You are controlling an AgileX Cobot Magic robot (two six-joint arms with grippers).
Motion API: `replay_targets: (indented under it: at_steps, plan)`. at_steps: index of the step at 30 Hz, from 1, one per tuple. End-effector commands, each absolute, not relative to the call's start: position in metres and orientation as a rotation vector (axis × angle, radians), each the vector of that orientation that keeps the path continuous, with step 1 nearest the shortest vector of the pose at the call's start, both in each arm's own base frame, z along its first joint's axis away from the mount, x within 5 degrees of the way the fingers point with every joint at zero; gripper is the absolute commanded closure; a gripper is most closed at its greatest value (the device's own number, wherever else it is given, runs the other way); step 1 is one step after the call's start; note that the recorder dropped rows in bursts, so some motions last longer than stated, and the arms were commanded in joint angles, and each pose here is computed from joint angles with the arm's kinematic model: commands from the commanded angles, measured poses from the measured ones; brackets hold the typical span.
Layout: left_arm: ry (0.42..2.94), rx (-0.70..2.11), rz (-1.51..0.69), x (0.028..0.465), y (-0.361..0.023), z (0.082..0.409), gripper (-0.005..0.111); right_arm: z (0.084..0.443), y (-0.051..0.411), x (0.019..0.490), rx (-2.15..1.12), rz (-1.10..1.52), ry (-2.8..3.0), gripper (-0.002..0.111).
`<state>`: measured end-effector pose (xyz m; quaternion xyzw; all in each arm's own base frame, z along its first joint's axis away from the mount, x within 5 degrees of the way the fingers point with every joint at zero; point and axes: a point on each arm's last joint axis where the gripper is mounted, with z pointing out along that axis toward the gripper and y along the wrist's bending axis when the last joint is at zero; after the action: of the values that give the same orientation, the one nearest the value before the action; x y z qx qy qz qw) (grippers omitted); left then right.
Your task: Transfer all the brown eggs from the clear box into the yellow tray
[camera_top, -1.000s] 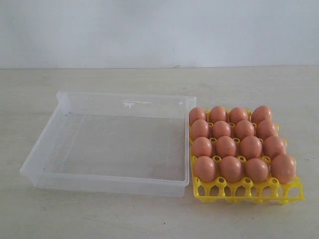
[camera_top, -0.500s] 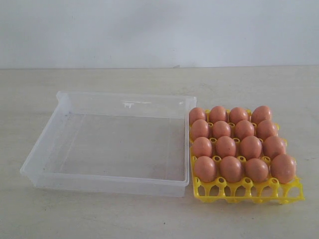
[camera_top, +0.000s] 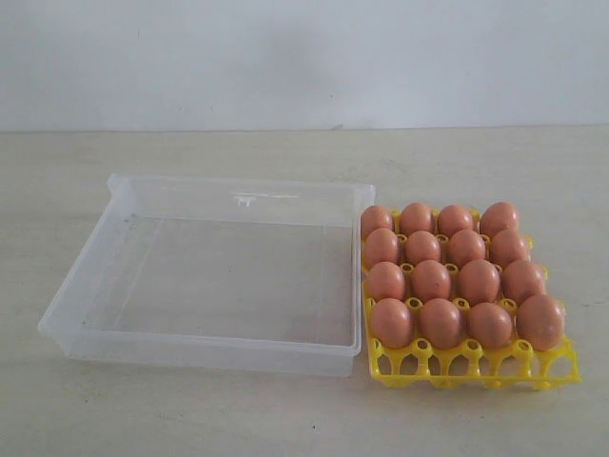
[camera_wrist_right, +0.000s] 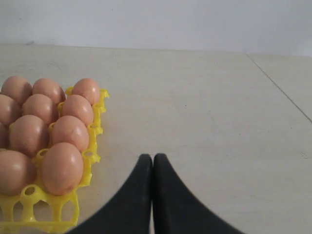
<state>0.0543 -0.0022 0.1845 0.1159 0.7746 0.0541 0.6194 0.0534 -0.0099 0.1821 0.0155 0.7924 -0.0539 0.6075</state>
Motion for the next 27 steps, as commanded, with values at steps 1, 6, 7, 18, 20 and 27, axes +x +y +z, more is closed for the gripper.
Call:
replay_targets:
  at_steps: [1, 6, 7, 18, 20, 27]
  plan:
    - [1.772, 0.260, 0.118, 0.054, -0.002, 0.186, 0.111, 0.183, -0.010, 0.053, 0.040, -0.116, 1.814, 0.109]
    - [1.772, 0.260, 0.118, 0.054, -0.002, 0.186, 0.111, 0.191, -0.007, 0.055, 0.021, -0.089, 1.728, 0.109]
    - [1.772, 0.260, 0.118, 0.054, -0.002, 0.186, 0.111, 0.191, -0.007, 0.055, 0.028, -0.082, 1.730, 0.109]
    - [1.772, 0.260, 0.118, 0.054, -0.002, 0.186, 0.111, 0.184, 0.003, 0.054, 0.025, 0.069, 1.806, 0.109]
    - [1.772, 0.260, 0.118, 0.054, -0.002, 0.186, 0.111, 0.184, 0.002, 0.054, -0.007, 0.041, 1.809, 0.109]
    - [1.772, 0.260, 0.118, 0.054, -0.002, 0.186, 0.111, 0.182, 0.002, 0.053, -0.077, -0.014, 1.831, 0.109]
